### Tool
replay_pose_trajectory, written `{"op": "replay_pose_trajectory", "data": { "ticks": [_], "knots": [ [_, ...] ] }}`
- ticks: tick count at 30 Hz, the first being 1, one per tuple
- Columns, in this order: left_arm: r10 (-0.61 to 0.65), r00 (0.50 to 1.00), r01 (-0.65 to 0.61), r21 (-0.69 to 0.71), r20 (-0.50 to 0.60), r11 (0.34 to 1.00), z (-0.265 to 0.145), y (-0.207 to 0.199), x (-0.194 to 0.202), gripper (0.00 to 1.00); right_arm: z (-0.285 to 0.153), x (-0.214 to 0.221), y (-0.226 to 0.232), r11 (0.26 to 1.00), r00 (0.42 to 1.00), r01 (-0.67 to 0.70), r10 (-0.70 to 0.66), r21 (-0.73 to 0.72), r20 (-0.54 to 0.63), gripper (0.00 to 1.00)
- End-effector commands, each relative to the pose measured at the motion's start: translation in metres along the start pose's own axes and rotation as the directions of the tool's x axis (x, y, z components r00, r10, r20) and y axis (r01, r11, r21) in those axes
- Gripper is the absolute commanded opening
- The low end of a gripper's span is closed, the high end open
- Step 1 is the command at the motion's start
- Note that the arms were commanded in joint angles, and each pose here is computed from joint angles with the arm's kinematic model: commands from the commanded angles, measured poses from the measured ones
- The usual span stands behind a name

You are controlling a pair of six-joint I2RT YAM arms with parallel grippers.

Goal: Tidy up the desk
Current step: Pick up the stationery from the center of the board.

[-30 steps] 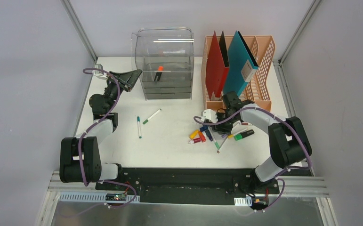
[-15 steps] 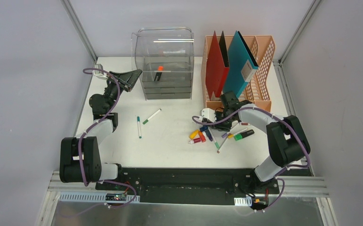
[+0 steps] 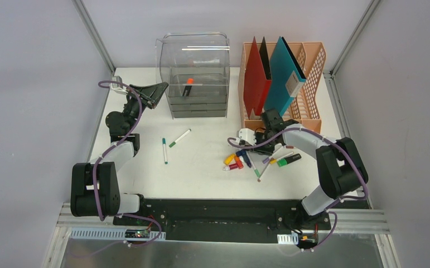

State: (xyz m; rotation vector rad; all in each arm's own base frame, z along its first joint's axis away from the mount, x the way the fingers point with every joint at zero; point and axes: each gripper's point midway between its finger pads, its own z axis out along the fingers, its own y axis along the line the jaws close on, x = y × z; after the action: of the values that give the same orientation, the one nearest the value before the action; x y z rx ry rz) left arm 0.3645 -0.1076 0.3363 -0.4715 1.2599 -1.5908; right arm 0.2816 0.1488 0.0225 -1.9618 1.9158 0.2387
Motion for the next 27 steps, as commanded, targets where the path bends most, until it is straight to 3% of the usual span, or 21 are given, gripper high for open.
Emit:
{"op": "replay_pose_trajectory", "data": {
  "ticks": [1, 9, 15, 27],
  "knots": [
    [0.064, 0.998, -0.066, 0.098, 0.024, 0.993, 0.003, -0.032, -0.007, 0.0, -0.009, -0.014, 0.017, 0.999, 0.996, 0.035, -0.032, -0.032, 0.08, 0.39],
    [0.062, 0.998, -0.064, 0.103, 0.023, 0.993, 0.004, -0.033, -0.008, 0.0, -0.008, -0.012, 0.025, 0.998, 0.996, 0.034, -0.03, -0.056, 0.083, 0.51],
    [0.058, 0.998, -0.06, 0.102, 0.023, 0.993, 0.004, -0.032, -0.008, 0.0, -0.001, -0.002, 0.018, 0.998, 0.999, -0.036, 0.037, -0.042, 0.022, 0.53],
    [0.051, 0.998, -0.054, 0.107, 0.025, 0.993, 0.003, -0.032, -0.007, 0.0, 0.007, 0.014, 0.011, 1.0, 0.995, -0.02, 0.02, -0.004, -0.093, 0.32]
  ]
}}
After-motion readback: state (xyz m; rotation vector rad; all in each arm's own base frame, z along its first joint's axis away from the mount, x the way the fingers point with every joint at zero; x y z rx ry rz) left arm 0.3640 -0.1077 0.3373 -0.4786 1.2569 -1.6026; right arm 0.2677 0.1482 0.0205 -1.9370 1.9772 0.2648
